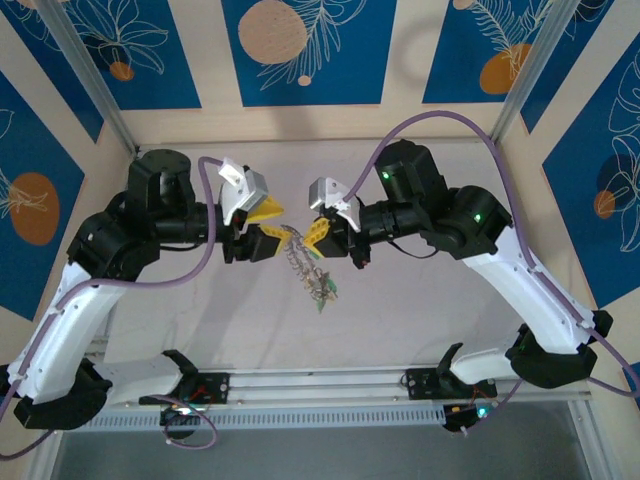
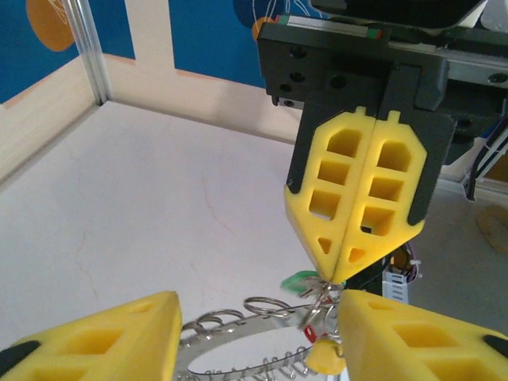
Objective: Put the keys on the keyring
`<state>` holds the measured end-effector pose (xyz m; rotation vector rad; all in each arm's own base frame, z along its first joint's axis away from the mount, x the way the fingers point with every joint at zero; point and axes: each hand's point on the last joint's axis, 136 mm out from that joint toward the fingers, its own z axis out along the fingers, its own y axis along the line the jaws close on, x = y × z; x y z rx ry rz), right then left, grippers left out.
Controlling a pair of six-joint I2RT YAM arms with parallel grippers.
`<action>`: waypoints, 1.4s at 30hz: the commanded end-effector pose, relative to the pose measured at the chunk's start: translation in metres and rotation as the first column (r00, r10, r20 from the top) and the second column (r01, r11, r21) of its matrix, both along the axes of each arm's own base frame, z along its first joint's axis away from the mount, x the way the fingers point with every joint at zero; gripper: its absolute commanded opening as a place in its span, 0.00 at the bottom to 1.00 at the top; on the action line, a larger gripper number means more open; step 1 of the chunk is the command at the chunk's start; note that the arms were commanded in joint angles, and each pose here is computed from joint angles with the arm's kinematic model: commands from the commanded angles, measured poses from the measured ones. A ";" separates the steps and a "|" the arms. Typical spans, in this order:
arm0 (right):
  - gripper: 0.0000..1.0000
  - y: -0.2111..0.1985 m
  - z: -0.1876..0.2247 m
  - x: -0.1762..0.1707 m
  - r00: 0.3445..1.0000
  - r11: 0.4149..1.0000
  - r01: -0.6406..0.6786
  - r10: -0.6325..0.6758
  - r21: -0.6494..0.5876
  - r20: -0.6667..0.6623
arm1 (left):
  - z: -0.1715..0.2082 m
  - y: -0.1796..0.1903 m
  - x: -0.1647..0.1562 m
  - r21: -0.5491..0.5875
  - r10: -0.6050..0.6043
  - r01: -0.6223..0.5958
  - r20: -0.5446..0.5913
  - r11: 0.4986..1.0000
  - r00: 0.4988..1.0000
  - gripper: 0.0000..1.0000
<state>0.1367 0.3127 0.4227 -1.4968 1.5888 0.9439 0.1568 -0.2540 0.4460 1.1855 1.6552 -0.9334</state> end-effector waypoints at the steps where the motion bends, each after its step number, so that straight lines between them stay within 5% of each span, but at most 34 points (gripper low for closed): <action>1: 0.00 0.001 0.009 -0.001 0.999 0.999 -0.012 0.011 0.036 0.045 | 0.011 0.003 -0.022 -0.050 -0.050 0.048 -0.034 0.998 0.998 0.48; 7: 0.00 -0.001 0.018 -0.007 0.998 0.996 -0.043 0.039 0.074 0.054 | 0.002 0.001 -0.046 -0.087 -0.194 0.194 0.008 0.977 0.981 0.48; 20: 0.00 -0.012 0.041 -0.043 0.982 0.967 -0.184 0.174 0.174 0.073 | -0.014 -0.008 -0.039 -0.024 -0.253 0.258 0.124 0.966 0.960 0.46; 42: 0.00 -0.011 0.058 -0.065 0.949 0.918 -0.316 0.310 0.238 0.062 | 0.003 -0.025 -0.059 -0.145 -0.445 0.466 0.153 0.873 0.882 0.42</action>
